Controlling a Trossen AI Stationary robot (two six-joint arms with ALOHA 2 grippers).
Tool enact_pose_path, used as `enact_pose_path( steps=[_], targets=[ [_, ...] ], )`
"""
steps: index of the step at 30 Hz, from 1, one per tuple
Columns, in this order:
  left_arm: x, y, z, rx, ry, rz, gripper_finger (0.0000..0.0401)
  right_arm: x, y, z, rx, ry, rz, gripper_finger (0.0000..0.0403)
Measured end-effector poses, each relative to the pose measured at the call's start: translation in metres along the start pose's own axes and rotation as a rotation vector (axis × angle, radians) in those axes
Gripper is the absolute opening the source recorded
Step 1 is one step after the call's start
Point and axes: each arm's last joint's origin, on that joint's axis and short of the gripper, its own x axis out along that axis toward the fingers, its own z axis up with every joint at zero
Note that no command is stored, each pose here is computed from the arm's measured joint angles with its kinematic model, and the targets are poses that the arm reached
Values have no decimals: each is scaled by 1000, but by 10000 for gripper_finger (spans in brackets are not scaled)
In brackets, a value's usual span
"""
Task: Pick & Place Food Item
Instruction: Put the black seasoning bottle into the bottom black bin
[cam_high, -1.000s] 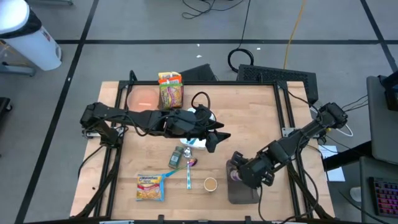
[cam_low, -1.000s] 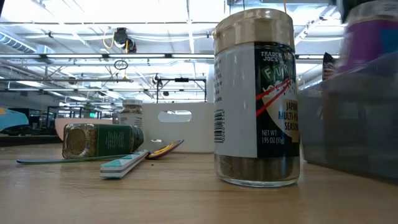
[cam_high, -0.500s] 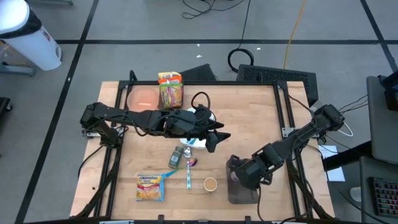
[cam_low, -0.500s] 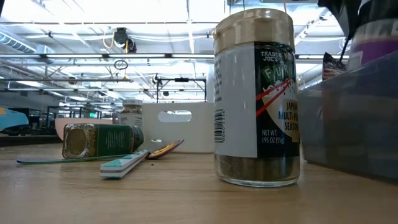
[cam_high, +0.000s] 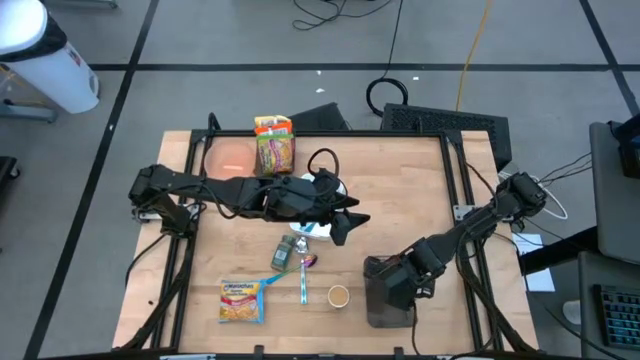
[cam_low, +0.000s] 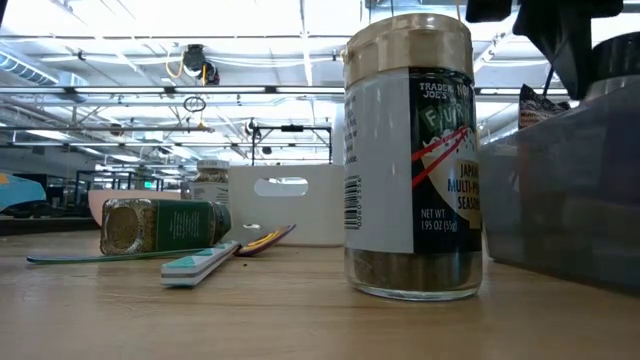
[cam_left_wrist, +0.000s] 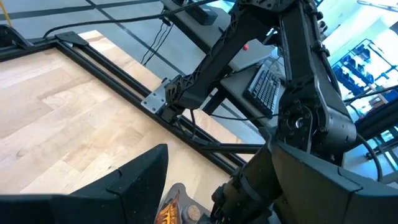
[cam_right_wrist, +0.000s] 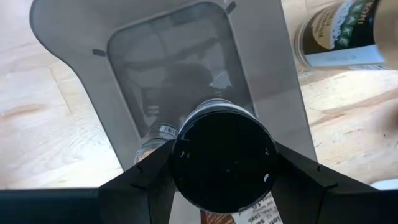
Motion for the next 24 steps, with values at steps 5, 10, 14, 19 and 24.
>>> enact_pose_path(
  steps=[5, 10, 14, 19, 24],
  targets=[
    [0, 1, -1, -1, 9, 8, 294, 4, 0, 0, -13, 13, 12, 199],
    [0, 1, -1, -1, 10, 8, 294, 4, 0, 0, -19, -5, 32, 199],
    [0, 1, -1, -1, 10, 8, 294, 4, 1, 1, -19, -19, 51, 204],
    [0, 0, -1, -2, 20, -5, 294, 4, 1, 0, -37, -15, 52, 212],
    [0, 0, -1, -3, 25, -11, 294, 4, 1, 0, -40, -15, 51, 215]
  ],
)
